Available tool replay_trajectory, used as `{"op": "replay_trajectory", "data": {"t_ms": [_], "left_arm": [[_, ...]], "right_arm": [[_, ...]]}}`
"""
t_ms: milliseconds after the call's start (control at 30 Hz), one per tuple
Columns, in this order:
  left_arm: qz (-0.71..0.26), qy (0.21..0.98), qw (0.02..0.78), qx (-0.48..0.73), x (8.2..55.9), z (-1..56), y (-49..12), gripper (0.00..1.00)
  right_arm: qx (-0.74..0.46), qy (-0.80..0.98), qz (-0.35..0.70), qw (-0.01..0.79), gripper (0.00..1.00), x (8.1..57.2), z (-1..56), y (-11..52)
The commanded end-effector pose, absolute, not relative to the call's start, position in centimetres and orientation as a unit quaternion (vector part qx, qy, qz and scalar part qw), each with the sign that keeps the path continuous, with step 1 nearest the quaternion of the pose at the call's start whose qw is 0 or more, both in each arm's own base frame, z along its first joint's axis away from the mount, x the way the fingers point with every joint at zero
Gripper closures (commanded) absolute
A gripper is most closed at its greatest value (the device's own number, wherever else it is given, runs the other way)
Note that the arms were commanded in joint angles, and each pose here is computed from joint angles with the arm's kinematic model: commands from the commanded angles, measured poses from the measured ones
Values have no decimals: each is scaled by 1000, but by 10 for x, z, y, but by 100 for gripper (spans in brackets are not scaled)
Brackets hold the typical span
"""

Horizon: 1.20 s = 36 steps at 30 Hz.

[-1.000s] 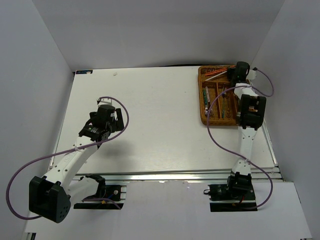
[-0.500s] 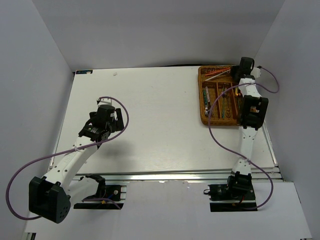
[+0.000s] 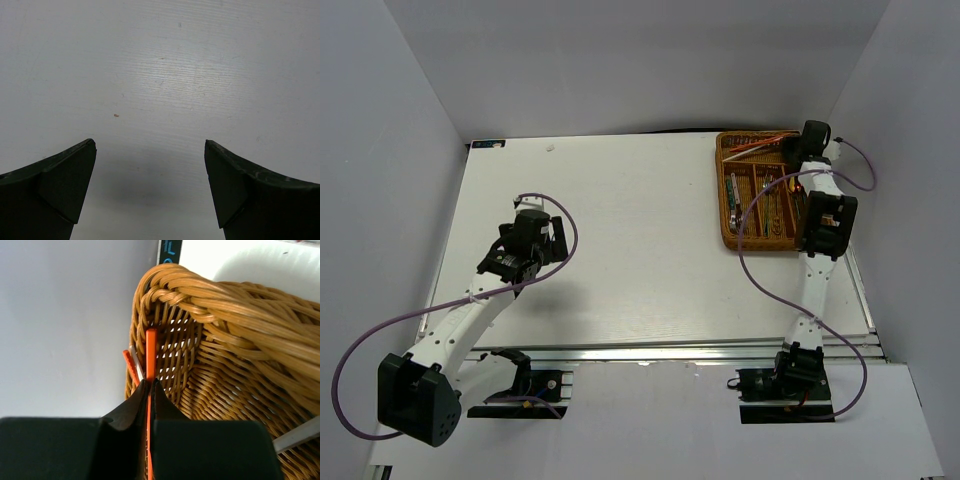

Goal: Sort the eating utensils into containers

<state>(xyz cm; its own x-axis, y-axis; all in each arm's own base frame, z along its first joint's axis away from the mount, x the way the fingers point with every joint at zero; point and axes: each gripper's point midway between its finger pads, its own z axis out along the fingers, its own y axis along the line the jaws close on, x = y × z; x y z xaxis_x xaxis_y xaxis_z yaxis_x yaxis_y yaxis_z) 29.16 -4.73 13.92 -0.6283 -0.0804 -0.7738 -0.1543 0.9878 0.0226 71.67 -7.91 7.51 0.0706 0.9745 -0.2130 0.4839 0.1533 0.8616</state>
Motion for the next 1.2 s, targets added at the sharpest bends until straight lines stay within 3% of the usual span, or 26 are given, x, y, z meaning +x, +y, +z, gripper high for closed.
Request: {"op": "replay_trajectory", "data": {"t_ms": [0, 300, 1167], "left_arm": [[38, 896, 438, -65, 291, 144, -47, 2], [34, 895, 440, -63, 291, 146, -49, 2], [34, 894, 443, -64, 291, 147, -48, 2]], "right_arm": [[562, 618, 310, 453, 100, 717, 100, -70], [517, 604, 336, 504, 100, 719, 171, -56], [562, 648, 253, 448, 100, 707, 92, -68]]}}
